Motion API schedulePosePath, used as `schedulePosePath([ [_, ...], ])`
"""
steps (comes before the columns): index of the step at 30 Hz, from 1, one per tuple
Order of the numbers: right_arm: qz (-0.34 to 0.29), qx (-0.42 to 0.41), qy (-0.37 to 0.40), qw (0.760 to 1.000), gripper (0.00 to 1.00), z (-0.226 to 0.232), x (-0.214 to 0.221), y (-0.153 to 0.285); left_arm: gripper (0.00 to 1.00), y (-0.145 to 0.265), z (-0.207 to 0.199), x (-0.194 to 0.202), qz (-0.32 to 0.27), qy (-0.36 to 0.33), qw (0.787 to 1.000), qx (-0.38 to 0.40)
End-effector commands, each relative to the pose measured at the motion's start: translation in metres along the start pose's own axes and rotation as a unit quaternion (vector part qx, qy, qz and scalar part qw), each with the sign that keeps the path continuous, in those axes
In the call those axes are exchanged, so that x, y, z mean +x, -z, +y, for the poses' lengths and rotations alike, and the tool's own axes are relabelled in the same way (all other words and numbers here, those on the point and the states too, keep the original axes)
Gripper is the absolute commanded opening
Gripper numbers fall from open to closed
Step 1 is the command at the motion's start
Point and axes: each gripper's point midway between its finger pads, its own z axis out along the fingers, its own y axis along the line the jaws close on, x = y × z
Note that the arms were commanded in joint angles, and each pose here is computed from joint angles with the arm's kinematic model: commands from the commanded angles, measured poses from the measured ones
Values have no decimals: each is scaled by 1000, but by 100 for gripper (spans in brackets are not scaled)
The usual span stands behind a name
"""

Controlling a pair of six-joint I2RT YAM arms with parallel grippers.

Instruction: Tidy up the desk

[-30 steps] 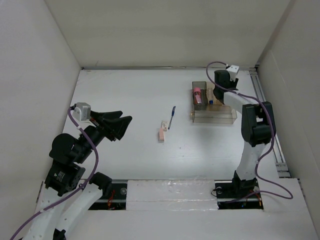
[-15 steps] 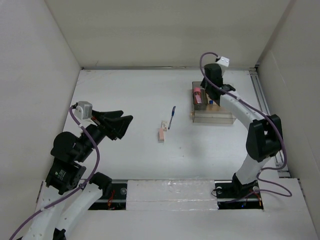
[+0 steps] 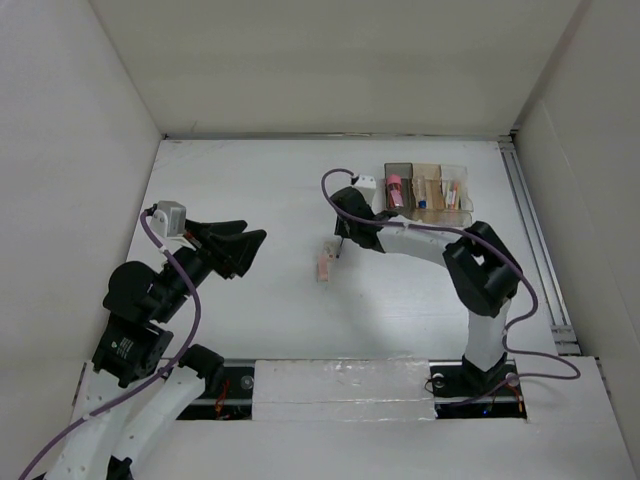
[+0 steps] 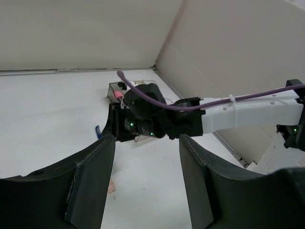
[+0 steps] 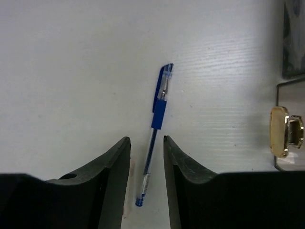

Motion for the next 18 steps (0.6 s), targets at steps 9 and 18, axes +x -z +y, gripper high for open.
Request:
schedulePosePath([
  [9,30,38,-7,999,31,-6,38,-28,52,1,-8,-11,-22,-9,1000,19],
  [18,38,64,-1,997,26,-17,35,-34,52,1,-8,-11,-21,-9,1000,21],
])
